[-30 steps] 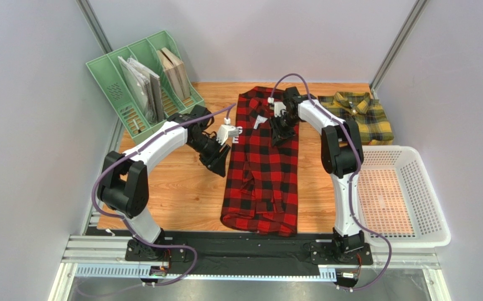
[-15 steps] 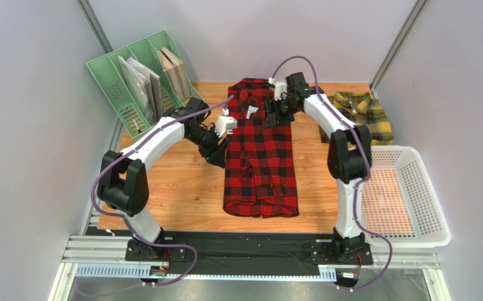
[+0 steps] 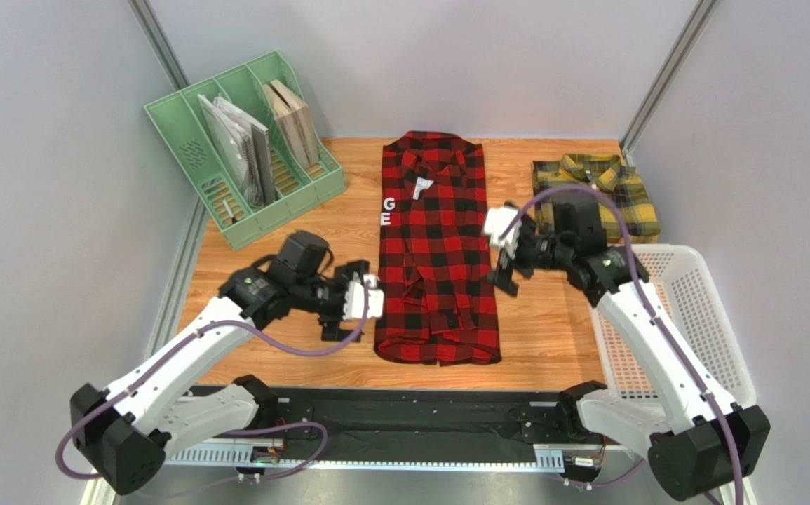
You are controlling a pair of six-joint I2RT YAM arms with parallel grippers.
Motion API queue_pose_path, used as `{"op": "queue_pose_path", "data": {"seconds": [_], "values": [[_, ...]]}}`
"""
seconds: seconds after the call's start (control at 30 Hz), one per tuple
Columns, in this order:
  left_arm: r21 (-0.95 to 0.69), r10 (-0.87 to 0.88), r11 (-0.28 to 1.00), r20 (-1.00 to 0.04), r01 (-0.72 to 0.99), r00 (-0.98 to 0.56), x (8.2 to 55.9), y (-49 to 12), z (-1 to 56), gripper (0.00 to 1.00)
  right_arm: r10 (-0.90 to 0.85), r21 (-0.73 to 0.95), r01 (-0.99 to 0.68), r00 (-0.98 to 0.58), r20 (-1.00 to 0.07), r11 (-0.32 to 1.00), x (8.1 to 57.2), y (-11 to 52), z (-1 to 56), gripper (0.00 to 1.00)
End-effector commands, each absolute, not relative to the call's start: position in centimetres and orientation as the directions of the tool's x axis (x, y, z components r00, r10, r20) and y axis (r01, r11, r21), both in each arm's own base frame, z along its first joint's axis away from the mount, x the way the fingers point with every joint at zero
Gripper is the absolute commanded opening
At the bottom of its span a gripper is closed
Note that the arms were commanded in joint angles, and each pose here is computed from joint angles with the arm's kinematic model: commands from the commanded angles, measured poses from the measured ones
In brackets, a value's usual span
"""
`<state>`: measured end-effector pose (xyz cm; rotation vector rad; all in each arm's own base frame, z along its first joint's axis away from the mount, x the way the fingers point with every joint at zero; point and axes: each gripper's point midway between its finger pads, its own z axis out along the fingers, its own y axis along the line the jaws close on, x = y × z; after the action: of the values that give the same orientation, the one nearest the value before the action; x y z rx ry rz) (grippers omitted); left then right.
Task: Fold and stack the long sleeve shirts
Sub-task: Fold the shirt
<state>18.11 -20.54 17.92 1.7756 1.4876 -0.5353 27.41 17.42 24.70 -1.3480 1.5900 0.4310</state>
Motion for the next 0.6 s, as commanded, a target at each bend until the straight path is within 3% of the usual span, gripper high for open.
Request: {"op": "queue_pose_path", "data": {"seconds": [0.0, 0.07, 0.23, 0.4, 0.57], "values": [[0.39, 0.645, -0.202, -0.638, 0.898, 0.422, 17.0, -22.2, 12.6, 0.96, -0.645, -0.318, -0.946, 0.284, -0.71, -0.067, 20.5, 16.9, 14.4, 1.0], [0.475, 0.618, -0.218, -0.609, 0.853, 0.497, 16.9, -23.6, 11.9, 0.94, -0.642, -0.364, -0.922, 0.358, -0.678, -0.13, 19.1, 16.2, 12.3, 1.0], [0.441, 0.658, -0.241, -0.58, 0.865, 0.48, 16.0, -24.9, 8.4, 0.85, -0.669, -0.396, -0.874, 0.475, -0.571, -0.282, 16.3, 14.6, 6.0, 1.0], [0.434, 0.671, -0.306, -0.533, 0.847, 0.515, 15.1, -25.6, 5.5, 0.83, -0.678, -0.397, -0.859, 0.504, -0.536, -0.325, 15.7, 14.7, 3.6, 0.99], [0.433, 0.691, -0.385, -0.45, 0.815, 0.566, 14.7, -25.8, 3.6, 0.8, -0.698, -0.391, -0.855, 0.509, -0.503, -0.341, 16.7, 14.7, 1.6, 0.8]]}}
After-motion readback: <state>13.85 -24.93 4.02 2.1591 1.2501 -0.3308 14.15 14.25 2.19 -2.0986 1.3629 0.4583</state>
